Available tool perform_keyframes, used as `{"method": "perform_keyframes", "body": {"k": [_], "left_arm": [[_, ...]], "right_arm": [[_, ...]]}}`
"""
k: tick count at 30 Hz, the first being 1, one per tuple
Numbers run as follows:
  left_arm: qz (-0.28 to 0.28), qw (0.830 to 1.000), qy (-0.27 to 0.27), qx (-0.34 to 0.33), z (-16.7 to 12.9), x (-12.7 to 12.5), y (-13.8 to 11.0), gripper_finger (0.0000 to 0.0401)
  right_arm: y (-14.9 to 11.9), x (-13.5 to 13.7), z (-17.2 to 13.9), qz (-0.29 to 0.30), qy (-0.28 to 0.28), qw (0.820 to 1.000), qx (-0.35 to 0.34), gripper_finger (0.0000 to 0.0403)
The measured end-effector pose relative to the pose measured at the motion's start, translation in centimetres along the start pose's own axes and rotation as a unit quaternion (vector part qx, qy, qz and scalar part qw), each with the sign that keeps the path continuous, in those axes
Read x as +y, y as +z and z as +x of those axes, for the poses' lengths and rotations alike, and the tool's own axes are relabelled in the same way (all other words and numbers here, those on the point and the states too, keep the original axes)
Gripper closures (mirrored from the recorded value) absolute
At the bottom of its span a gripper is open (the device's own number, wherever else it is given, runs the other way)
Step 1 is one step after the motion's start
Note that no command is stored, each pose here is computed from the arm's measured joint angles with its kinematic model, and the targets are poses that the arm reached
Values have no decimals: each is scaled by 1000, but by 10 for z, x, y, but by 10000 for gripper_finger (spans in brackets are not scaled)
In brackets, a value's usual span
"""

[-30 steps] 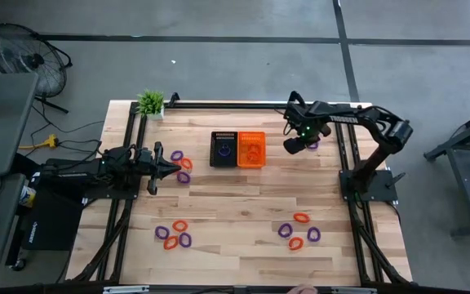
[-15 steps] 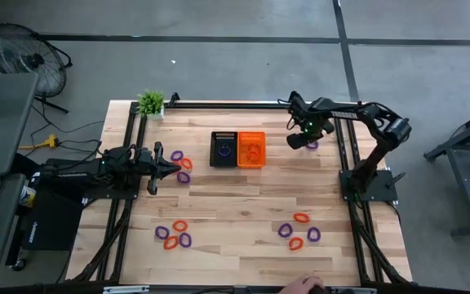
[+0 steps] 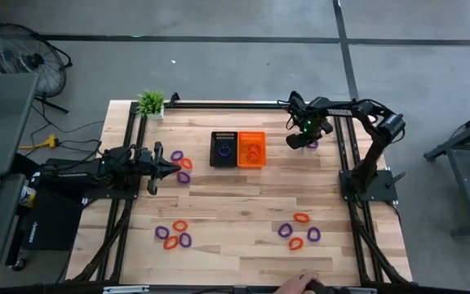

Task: Sort spring keychains into baskets
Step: Put the purple spring keychain into the black basket

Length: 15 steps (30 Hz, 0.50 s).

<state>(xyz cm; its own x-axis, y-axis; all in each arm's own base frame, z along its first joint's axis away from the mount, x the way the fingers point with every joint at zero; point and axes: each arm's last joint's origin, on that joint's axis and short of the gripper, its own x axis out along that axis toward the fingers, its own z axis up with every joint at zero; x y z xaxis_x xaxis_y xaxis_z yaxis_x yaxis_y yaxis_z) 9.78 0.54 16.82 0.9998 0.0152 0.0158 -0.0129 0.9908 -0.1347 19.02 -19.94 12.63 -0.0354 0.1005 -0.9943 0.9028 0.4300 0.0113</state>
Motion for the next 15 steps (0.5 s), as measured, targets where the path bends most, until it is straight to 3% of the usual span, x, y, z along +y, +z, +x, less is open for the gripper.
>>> {"method": "perform_keyframes", "body": {"k": [7,15], "left_arm": [[0,1000,0,0,0,0,0,400],[0,1000,-1,0,0,0,0,400]], "right_arm": [[0,1,1,-11,10,1000,3,269],[0,1,2,-16,15,1000,5,322]]}}
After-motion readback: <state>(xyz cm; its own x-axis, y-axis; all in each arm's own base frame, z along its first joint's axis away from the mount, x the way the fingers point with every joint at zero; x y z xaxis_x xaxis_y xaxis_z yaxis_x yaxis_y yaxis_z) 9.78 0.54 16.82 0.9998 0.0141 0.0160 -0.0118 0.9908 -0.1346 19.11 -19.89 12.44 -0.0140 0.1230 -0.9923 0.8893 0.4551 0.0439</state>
